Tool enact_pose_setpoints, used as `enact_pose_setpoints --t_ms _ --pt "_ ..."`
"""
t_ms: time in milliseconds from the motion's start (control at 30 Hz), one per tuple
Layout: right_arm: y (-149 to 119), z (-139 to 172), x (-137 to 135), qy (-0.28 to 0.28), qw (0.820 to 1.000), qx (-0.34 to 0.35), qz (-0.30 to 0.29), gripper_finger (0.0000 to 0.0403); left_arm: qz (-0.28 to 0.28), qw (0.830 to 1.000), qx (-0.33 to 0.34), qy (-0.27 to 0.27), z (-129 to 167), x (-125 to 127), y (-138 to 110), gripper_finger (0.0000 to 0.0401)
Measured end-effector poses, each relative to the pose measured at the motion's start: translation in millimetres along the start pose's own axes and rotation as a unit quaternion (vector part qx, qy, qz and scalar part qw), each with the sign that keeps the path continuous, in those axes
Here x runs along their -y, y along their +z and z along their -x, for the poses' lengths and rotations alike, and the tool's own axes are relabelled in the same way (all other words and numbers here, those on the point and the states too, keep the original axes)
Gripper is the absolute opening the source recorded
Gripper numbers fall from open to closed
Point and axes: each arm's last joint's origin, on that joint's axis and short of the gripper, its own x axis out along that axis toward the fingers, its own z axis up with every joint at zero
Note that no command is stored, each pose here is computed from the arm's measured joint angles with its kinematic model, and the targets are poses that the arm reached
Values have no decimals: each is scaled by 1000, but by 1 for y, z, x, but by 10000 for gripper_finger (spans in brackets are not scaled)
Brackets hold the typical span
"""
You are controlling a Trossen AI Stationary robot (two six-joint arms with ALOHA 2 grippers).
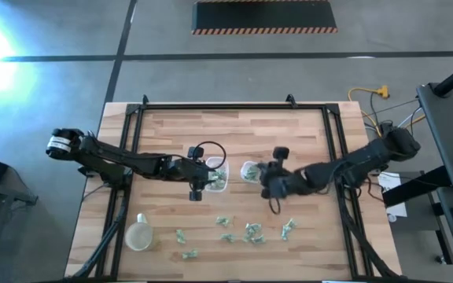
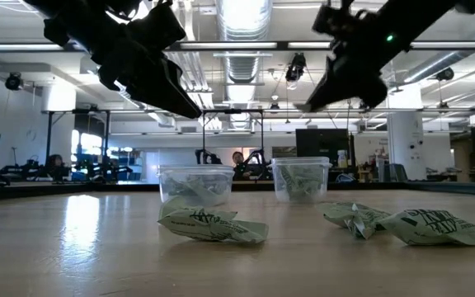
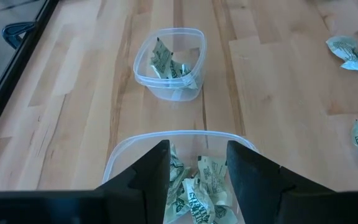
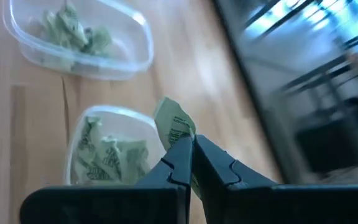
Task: Pick and place items into bin
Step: Put the white stevia packet into the right transparent bin
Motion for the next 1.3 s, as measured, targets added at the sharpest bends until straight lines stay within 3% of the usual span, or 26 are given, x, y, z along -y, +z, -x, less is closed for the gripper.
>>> enact_pose_setpoints --t_ms 267,500,667,1033,1300 --pt "-10 -36 16 81 995 -23 -48 9 0 1000 0 0 0 0 0 142" --pt "-13 -39 14 91 994 -28 -44 9 0 1000 -3 0 0 0 -1 142" --pt "-14 -40 10 129 990 -30 -43 9 0 1000 -2 0 0 0 0 142" --pt "-22 -53 -2 132 990 -55 -13 9 0 1000 -2 0 0 0 0 142" --pt "-19 -55 -3 130 991 -34 -8 27 0 1000 -2 0 0 0 0 142"
